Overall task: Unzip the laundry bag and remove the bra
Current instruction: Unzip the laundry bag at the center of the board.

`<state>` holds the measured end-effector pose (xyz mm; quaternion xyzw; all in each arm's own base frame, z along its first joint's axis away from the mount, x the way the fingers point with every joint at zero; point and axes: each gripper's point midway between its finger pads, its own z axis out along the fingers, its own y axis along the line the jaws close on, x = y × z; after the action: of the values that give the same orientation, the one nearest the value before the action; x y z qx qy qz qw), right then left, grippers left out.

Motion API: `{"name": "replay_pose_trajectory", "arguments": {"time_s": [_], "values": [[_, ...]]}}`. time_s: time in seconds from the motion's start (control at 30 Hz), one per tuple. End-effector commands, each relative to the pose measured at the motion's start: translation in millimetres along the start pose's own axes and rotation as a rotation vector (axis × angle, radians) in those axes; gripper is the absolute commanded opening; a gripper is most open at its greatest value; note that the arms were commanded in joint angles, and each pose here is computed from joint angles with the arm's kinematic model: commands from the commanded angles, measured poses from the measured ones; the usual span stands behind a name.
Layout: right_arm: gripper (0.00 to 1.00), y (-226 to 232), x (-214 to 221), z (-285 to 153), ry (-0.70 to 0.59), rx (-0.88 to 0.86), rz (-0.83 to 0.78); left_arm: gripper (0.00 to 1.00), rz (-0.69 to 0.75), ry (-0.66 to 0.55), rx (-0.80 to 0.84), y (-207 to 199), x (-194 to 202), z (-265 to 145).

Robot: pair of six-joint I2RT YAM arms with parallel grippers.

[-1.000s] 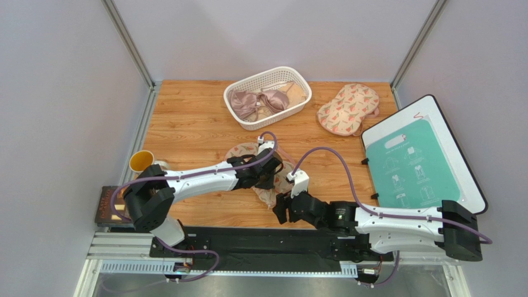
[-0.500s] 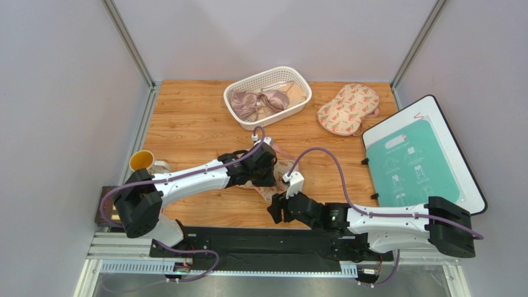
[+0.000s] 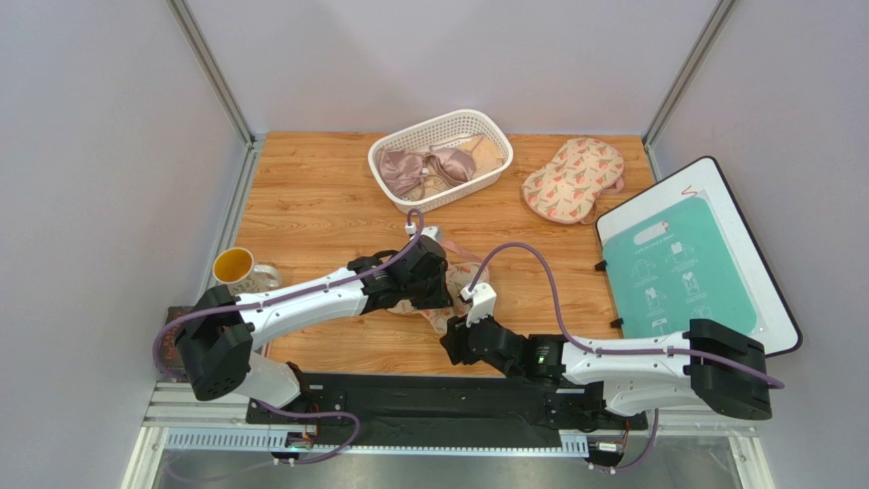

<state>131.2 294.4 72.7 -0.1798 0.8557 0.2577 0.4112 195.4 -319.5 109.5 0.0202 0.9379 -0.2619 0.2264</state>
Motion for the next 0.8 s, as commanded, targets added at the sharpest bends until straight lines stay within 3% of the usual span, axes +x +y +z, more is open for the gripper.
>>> {"name": "replay_pose_trajectory", "arguments": {"time_s": [0.0,0.17,0.4,0.5,0.57,0.77], "values": [[0.50,14,-27,2,-0.116,-0.039,0.084,0.00,-0.042,-0.059,0.077,-18,-14,-14],[0.47,16,-31,-2,-0.139,-0.067,0.093,0.00,-0.052,-0.061,0.079,-16,-13,-15],[0.32,15,-28,-2,-0.142,-0.080,0.087,0.00,-0.077,-0.048,0.110,-19,-9,-14],[0.19,15,-29,-4,-0.150,-0.084,0.091,0.00,-0.082,-0.052,0.120,-20,-9,-15],[0.01,12,-30,-5,-0.153,-0.076,0.096,0.00,-0.080,-0.057,0.118,-19,-10,-14],[0.00,1,-22,-12,-0.120,-0.040,0.120,0.00,-0.012,-0.074,0.072,-3,-8,-10]]}}
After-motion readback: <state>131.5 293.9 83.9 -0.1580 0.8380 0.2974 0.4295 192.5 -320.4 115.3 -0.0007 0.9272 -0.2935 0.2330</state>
